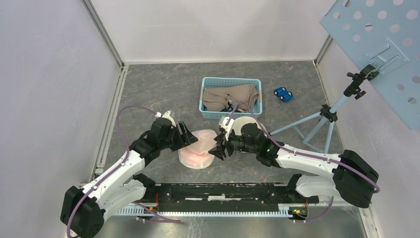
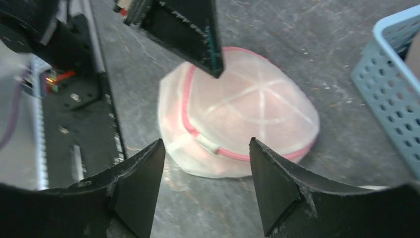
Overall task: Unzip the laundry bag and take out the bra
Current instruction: Adjust the laundry bag at the center of the board.
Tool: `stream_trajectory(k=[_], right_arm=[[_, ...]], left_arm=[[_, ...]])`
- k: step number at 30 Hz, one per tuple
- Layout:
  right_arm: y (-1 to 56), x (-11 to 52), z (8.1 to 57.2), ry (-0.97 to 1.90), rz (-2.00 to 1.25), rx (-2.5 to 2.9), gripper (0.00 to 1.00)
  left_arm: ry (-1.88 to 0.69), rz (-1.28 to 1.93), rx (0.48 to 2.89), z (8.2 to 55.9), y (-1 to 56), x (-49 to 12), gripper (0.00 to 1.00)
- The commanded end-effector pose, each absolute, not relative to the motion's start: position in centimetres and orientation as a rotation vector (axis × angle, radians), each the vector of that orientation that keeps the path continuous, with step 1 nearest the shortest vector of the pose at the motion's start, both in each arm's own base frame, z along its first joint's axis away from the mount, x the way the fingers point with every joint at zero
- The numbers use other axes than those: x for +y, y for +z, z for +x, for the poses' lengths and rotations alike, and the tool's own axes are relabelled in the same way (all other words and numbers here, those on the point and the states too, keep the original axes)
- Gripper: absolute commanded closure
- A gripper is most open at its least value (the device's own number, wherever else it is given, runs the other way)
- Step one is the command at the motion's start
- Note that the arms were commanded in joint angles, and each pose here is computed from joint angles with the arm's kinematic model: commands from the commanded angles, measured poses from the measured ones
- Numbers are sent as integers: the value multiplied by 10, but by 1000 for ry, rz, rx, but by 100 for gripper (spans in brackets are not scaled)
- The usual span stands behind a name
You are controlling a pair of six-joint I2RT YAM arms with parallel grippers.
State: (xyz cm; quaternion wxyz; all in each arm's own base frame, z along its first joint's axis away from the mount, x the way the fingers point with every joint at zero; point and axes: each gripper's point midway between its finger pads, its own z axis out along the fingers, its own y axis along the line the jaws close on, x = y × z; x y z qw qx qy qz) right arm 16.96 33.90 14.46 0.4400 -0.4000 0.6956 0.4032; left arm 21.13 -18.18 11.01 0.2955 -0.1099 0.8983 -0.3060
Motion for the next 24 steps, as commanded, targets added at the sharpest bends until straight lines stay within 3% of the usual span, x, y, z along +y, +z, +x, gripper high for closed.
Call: stream_trajectory(k=[1,15,24], right_arm=[[144,329,190,713,-1235,1568,30],[133,321,189,296,-1507,1177,27],[107,335,188,70,-1626,1114,31]], left_arm=[[-849,-225,2449,191,100,-182,27],[-893,-221,2473,189,98,-189,26],[-909,-239,2456,190,104,-190,25]])
